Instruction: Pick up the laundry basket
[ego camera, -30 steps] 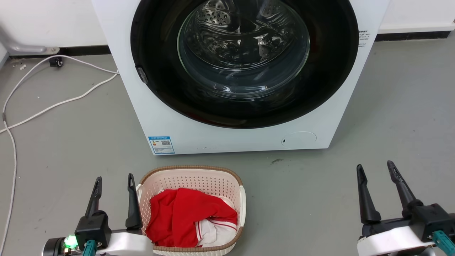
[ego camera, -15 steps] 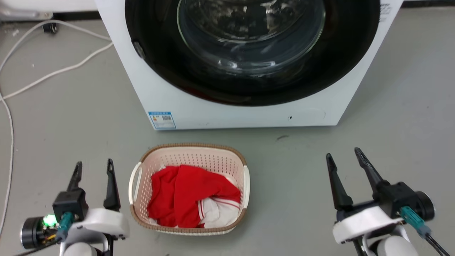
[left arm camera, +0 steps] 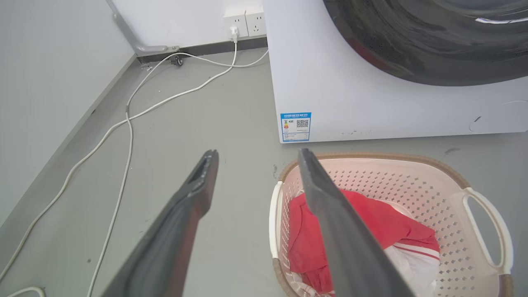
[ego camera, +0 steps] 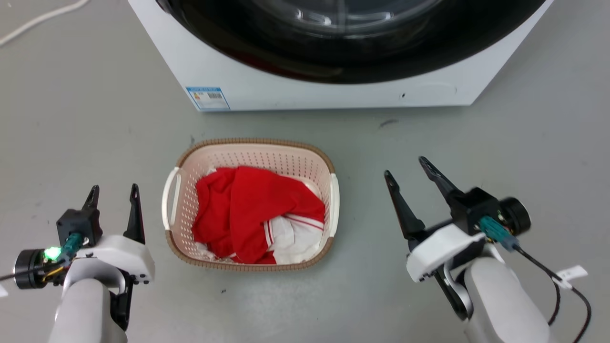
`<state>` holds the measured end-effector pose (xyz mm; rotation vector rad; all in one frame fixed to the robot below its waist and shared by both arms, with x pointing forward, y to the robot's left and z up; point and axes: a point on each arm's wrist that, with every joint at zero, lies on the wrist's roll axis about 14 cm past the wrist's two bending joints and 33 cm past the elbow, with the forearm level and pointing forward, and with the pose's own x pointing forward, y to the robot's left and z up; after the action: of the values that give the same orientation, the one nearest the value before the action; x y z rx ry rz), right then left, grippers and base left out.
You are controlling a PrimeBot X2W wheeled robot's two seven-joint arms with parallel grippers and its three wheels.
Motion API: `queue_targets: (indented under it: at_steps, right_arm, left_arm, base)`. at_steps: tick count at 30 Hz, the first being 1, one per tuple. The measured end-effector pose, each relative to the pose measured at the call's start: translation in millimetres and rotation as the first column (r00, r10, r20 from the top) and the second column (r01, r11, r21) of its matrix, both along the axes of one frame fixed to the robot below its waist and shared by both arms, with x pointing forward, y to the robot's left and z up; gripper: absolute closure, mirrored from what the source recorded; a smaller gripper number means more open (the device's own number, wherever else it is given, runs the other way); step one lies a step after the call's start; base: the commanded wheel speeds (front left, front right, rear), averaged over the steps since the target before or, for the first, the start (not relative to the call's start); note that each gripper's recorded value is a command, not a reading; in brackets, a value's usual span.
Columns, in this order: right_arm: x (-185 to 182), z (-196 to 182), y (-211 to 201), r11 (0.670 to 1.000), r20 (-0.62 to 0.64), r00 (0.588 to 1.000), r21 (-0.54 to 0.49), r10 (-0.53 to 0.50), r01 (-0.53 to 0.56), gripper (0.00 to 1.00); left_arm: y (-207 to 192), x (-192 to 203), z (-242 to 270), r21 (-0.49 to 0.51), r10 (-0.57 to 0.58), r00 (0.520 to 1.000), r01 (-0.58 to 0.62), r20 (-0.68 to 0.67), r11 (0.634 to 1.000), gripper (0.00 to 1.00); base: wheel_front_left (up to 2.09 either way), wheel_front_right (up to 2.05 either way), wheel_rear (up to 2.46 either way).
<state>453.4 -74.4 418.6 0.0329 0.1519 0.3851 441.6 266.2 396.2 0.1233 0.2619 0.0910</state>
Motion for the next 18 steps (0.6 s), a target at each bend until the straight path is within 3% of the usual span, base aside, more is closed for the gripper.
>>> queue_targets:
  at_steps: [10,18]
  right_arm:
    - [22.4,-62.2,28.9,0.993,-0.146,0.983,-0.028,0.110,-0.115,0.00]
    - [20.7,-114.8,41.7,0.984,-0.285,0.945,-0.028,0.162,-0.177,0.00]
  left_arm:
    - [8.3,25.5,-67.1,0.009,-0.029,0.980,0.031,-0.197,0.999,0.00]
    - [16.7,28.3,-111.8,0.011,-0.024,0.943,0.029,-0.331,1.000,0.00]
  base:
    - [0.00,0.00,0.00]
    - [0.00,0.00,0.00]
